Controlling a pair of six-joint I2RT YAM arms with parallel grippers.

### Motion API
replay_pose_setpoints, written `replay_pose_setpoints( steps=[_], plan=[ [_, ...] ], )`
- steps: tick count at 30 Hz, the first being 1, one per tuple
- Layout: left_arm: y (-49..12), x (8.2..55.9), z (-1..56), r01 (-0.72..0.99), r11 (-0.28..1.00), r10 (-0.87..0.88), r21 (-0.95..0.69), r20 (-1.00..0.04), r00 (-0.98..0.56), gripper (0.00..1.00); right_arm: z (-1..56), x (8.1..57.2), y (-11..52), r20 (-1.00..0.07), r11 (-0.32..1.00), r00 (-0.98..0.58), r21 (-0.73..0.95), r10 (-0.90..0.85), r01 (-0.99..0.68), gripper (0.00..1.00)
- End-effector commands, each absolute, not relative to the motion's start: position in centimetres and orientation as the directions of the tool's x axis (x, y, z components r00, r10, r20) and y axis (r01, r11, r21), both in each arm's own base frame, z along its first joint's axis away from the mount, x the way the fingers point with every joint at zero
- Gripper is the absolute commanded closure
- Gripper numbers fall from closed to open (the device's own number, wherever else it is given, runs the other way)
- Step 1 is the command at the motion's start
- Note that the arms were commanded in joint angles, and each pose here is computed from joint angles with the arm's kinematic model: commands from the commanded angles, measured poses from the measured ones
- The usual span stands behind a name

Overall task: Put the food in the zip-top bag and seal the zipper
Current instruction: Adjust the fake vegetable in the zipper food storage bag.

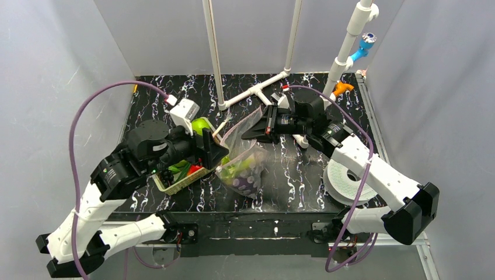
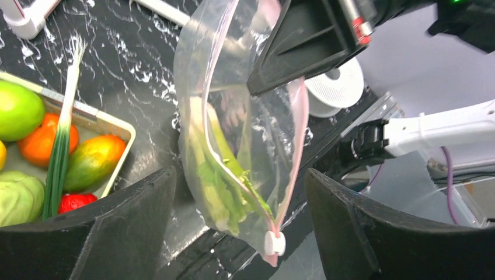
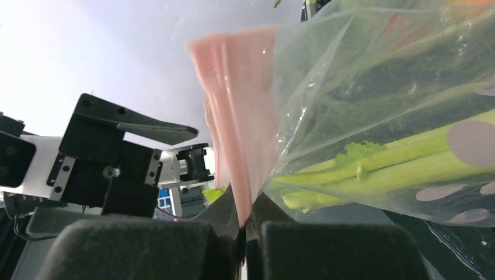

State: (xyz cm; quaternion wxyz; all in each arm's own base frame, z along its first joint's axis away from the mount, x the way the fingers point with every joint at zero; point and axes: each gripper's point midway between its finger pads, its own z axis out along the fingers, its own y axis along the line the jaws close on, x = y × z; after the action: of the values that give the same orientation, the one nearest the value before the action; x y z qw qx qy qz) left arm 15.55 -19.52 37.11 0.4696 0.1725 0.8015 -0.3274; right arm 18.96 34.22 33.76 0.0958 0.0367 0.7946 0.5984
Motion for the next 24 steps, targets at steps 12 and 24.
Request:
replay_pose_setpoints(
  steps=[12, 24],
  plan=[
    [-21.1, 17.7, 30.9, 0.505, 0.812, 0.115, -0.294, -0.767, -0.631, 0.39, 36.0, 18.1, 32.2, -0.286, 0.329, -0.946, 0.917, 0.15, -0.225, 0.99],
    [-27.2, 15.9, 38.0, 0.721, 0.555, 0.169, -0.414, -0.793, -0.585, 1.0, 35.7, 17.9, 27.7, -0.571, 0.563, -0.814, 0.709, 0.105, -0.425, 0.99]
  ],
)
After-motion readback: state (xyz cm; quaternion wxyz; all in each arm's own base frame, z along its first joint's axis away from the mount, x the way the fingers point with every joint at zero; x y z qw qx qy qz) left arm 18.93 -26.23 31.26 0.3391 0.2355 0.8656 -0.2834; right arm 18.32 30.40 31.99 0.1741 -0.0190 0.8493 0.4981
